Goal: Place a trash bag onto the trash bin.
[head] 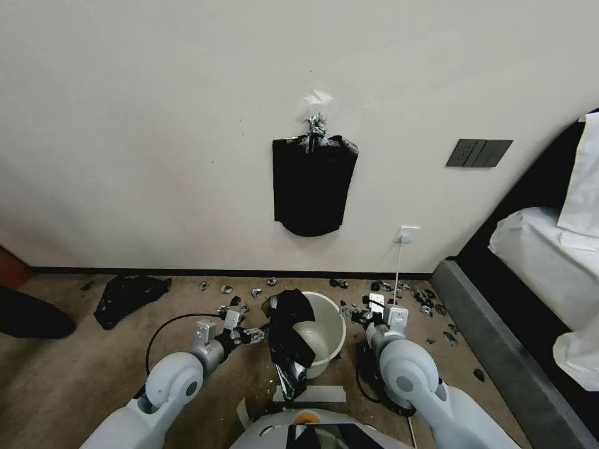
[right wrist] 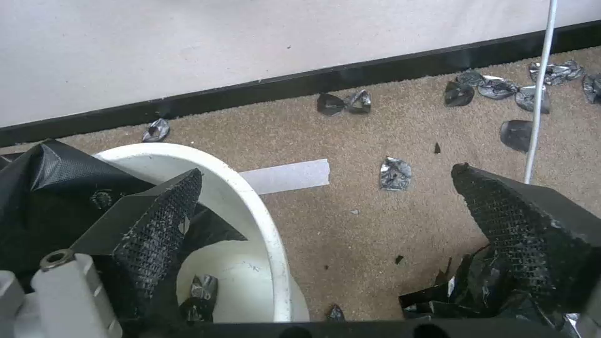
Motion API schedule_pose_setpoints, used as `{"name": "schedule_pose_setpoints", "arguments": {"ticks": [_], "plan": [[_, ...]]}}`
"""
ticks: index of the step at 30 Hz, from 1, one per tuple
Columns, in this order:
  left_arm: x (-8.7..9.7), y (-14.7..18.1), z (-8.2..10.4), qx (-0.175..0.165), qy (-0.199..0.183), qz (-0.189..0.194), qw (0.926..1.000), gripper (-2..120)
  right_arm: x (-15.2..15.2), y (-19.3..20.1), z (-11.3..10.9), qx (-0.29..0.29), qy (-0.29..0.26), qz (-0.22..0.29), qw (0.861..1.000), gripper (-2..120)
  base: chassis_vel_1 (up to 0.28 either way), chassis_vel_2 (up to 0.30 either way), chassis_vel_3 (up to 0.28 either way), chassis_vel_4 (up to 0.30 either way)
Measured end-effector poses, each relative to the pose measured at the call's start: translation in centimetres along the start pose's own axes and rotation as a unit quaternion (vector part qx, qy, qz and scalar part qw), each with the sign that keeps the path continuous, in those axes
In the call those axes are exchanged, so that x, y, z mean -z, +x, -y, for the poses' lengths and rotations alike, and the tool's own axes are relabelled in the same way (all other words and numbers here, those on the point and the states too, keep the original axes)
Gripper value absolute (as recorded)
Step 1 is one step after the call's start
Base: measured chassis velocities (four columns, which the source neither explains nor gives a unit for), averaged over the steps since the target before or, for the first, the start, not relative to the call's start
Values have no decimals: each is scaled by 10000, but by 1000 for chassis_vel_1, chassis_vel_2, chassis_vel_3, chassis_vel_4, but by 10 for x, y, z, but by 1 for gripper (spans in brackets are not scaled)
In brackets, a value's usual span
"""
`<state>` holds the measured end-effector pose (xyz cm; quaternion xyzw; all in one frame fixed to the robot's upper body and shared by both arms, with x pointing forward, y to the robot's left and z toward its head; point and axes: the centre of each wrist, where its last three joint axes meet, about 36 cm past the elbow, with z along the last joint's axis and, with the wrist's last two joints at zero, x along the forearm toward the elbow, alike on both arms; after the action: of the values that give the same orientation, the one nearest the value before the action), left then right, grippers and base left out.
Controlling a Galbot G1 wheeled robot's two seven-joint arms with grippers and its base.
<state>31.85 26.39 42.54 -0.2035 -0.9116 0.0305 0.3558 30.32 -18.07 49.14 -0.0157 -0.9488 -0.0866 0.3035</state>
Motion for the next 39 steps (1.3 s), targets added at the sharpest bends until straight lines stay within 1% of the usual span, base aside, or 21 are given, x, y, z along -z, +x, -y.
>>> {"name": "schedule_pose_setpoints", "arguments": {"ticks": [5,7,10,20,28,32,39], "plan": [[2,-14,2,-6,-3,-106,9999,91,-1,2,3,-35,-19,25,10000,100,0,0,0,0],[5,-18,4,-28,162,-103,9998,89,-3,3,5,-54,-28,28,10000,100,0,0,0,0],[7,-18,3,-16,223,-105,9997,89,-4,4,6,-56,-42,26,10000,100,0,0,0,0],[13,-18,0,-4,227,-161,9996,89,-3,4,7,-62,-61,56,9999,100,0,0,0,0],[18,-21,0,29,293,-292,9991,88,-4,3,7,-80,-55,69,9999,100,0,0,0,0],[21,-23,4,70,399,-439,9982,87,-5,3,7,-87,-47,73,9999,100,0,0,0,0],[30,-28,10,78,595,-492,9970,87,-7,2,7,-100,-34,84,9999,100,0,0,0,0]]}}
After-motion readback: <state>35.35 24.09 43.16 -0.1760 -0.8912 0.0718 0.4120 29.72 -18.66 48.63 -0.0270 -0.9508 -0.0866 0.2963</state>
